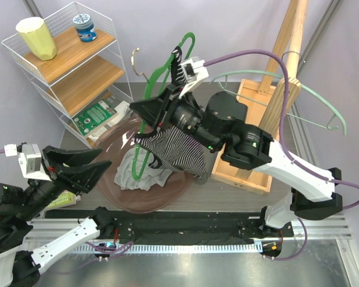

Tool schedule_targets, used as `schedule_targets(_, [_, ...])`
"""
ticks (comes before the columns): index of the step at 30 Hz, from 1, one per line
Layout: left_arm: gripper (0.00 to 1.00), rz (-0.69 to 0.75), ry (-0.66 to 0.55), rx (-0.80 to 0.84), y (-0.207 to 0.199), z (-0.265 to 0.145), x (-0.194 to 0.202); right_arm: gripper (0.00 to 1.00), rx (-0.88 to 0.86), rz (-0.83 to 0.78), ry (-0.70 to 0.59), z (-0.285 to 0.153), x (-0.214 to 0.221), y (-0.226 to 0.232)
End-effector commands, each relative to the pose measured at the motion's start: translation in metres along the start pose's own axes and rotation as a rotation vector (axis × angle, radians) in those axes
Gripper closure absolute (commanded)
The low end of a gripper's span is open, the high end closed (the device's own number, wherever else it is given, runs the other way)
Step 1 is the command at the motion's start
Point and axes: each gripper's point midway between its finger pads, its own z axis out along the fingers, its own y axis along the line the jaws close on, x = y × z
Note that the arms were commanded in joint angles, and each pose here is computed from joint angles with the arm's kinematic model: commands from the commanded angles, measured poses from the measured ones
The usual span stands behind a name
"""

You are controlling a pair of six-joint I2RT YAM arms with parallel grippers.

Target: Remove the tank top from the hanger

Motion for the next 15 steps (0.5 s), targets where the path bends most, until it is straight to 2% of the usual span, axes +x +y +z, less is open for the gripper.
schedule_targets(1, [0.47, 0.039, 0.021, 0.170, -0.029, 0.009, 0.001, 0.99, -0.164, 0.115, -0.134, -0.026, -0.054, 0.036])
schedule_targets(4, [0.43, 0.045, 0.049, 0.288, -0.047, 0.024, 0.010, 0.99, -0.194, 0.136, -0.138, -0.030, -0.057, 0.042])
schedule_targets(15, [0.46, 0.064, 0.024, 0.305, -0.049, 0.064, 0.005, 0.99, -0.249, 0.164, -0.113, -0.037, -0.052, 0.049])
